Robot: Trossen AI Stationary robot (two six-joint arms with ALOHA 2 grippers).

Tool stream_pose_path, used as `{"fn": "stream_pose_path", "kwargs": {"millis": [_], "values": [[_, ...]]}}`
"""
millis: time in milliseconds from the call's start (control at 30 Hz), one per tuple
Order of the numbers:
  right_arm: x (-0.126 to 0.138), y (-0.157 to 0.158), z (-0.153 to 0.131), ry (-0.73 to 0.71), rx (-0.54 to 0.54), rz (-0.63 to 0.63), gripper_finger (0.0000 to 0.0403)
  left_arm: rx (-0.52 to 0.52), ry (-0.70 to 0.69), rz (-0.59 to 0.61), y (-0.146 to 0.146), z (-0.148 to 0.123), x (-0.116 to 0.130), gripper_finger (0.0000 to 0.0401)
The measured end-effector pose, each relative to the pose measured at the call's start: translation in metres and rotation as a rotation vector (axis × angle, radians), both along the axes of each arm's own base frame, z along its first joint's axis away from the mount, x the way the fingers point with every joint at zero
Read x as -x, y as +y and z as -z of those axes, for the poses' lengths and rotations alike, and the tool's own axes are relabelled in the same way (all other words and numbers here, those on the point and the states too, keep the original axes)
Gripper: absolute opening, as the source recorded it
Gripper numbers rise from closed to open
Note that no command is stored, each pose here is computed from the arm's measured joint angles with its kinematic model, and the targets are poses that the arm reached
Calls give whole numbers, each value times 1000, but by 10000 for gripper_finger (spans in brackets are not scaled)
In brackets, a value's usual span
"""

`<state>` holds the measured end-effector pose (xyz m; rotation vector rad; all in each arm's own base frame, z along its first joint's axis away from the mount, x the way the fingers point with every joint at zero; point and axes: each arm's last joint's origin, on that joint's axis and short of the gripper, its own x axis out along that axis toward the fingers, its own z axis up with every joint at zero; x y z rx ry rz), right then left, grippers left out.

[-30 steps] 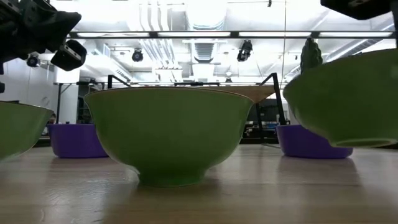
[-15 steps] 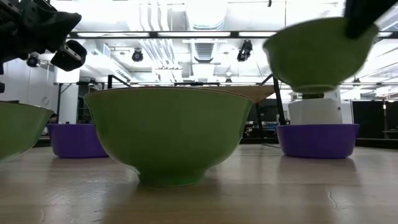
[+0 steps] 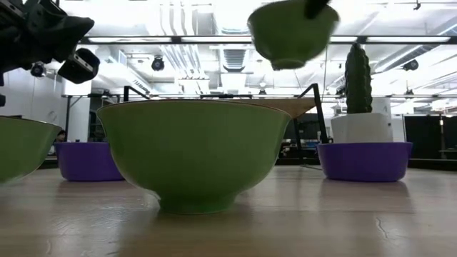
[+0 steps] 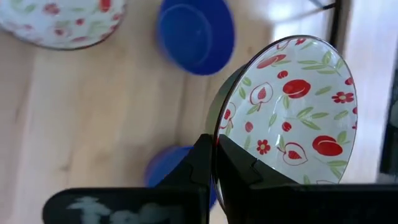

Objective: Pick & Place Mini bowls
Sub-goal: Put the right white bowl on the shelf

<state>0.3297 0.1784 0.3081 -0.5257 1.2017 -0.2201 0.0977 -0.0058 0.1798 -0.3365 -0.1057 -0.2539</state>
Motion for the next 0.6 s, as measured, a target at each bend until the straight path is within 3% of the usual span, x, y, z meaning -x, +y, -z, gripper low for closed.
{"fn": "stream_pose_path", "kwargs": {"millis": [333, 600], "values": [[-23, -71, -41, -29, -17, 72, 12, 3, 3, 0, 0, 0, 0, 0], [-30, -142, -49, 2, -16, 202, 12, 4, 2, 0, 0, 0, 0, 0]]}}
